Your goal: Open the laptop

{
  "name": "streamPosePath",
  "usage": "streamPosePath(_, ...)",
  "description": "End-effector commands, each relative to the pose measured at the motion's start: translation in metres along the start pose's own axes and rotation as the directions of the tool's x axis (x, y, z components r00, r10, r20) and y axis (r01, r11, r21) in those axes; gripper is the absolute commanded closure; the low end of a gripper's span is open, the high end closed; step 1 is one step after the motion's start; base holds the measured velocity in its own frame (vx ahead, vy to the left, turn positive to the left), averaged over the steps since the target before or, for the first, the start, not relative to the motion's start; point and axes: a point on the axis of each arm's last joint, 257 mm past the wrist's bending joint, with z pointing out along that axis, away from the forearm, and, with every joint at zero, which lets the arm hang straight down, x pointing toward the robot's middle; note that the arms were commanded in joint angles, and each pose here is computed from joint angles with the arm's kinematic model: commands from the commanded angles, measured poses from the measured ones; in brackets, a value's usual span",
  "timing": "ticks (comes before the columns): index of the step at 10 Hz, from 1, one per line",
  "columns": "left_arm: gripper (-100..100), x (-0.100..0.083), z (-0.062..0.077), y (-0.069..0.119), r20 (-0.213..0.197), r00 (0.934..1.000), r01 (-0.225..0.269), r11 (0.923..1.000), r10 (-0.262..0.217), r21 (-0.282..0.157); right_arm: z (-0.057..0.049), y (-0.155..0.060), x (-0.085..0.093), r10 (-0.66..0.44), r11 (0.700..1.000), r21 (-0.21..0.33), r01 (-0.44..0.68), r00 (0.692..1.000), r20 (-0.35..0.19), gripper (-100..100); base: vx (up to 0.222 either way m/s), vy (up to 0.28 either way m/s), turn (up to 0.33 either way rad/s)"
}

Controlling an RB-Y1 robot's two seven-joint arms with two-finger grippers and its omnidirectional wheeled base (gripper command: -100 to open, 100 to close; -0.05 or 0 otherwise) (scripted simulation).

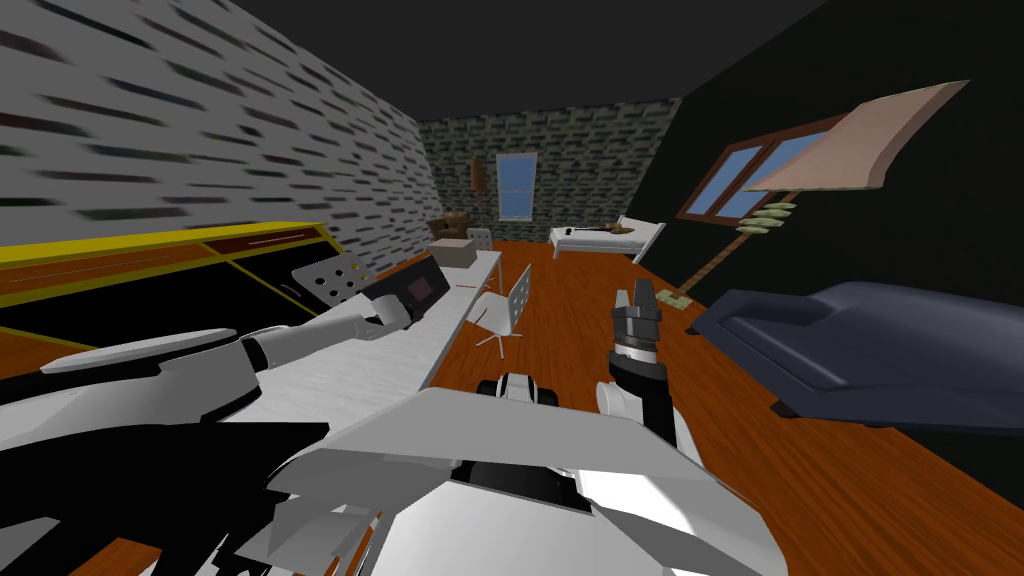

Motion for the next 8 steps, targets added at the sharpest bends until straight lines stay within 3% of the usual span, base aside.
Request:
streamPosePath(1,-100,0.022,0.0,-0.025,-0.066,0.9931,-0.091,0.9923,0.097,0.083,0.0,0.0,0.0,0.0,1.0,0.0,0.0,1.0,0.0,0,0.005,-0.008,-0.009)
streamPosePath(2,-100,0.018,0.002,-0.029,-0.07,0.9888,-0.125,0.9873,0.132,0.098,0.0,0.0,0.0,0.0,1.0,0.0,0.0,1.0,0.0,0,0.011,-0.001,0.001)
streamPosePath(6,-100,0.039,0.0,-0.03,-0.144,0.9696,-0.181,0.9758,0.198,0.122,0.0,0.0,0.0,0.0,1.0,0.0,0.0,1.0,0.0,0,0.001,0.0,0.0)
streamPosePath(7,-100,0.054,-0.003,-0.053,-0.164,0.9493,-0.233,0.9505,0.268,0.205,0.0,0.0,0.0,0.0,1.0,0.0,0.0,1.0,0.0,0,0.004,-0.002,-0.01)
streamPosePath(8,-100,0.051,-0.001,-0.056,-0.168,0.9362,-0.269,0.9372,0.309,0.222,0.0,0.0,0.0,0.0,1.0,0.0,0.0,1.0,0.0,0,0.009,-0.001,-0.01)
